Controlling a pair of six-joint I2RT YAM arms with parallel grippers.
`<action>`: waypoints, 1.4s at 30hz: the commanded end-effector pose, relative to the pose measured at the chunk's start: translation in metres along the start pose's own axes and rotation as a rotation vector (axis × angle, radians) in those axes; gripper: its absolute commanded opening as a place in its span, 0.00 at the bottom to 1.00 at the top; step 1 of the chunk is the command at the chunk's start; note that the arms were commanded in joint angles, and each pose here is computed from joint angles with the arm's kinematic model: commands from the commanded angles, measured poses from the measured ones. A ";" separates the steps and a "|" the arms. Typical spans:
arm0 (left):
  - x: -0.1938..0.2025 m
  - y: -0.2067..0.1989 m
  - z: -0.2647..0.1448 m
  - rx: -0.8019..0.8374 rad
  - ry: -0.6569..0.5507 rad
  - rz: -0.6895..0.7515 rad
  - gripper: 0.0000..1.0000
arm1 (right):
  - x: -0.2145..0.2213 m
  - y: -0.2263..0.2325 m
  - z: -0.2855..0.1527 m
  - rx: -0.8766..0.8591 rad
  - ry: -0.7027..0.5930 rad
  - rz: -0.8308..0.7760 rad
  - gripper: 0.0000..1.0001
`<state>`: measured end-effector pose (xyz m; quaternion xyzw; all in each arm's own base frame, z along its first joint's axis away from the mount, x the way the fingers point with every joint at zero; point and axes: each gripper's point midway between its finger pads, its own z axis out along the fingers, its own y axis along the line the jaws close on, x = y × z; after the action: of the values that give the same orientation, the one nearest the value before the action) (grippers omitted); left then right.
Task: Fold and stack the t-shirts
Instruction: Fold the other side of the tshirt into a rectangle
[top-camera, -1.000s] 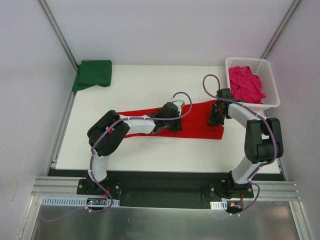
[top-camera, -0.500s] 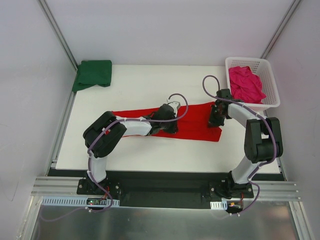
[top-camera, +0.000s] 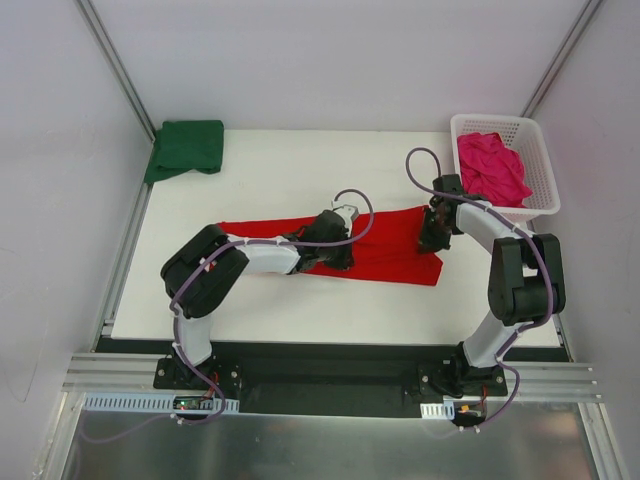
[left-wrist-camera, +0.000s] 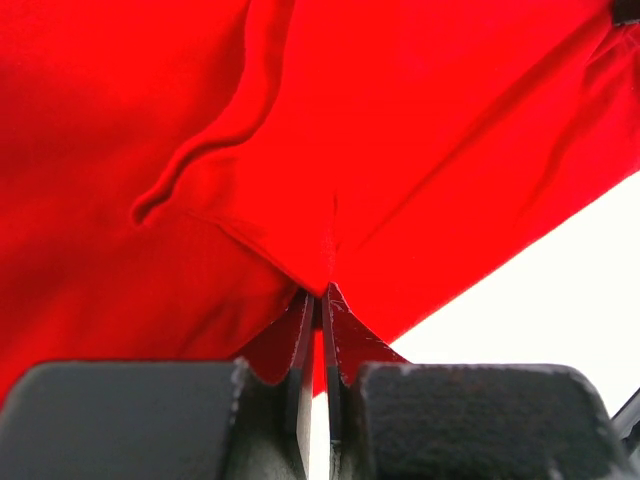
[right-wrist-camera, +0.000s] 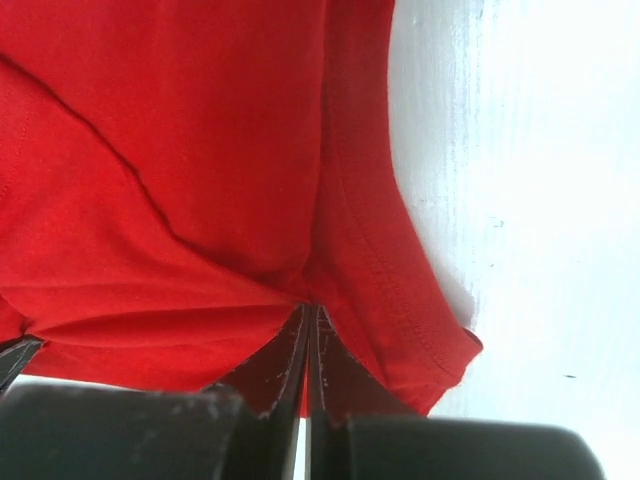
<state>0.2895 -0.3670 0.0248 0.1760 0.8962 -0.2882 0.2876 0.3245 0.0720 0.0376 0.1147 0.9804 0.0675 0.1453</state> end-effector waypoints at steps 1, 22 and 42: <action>0.005 0.007 -0.016 -0.023 0.022 0.007 0.00 | -0.014 -0.016 -0.008 0.095 -0.042 0.002 0.01; 0.025 0.008 -0.051 -0.015 0.040 -0.016 0.00 | -0.010 -0.021 -0.006 0.114 -0.025 -0.008 0.02; 0.009 -0.027 -0.080 0.080 -0.012 -0.012 0.84 | -0.015 0.000 -0.043 0.024 -0.107 -0.027 0.36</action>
<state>0.2435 -0.3339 0.0608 0.1762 0.8945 -0.3062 0.2740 0.3175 0.0521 0.0441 0.1191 0.9819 0.0184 0.1463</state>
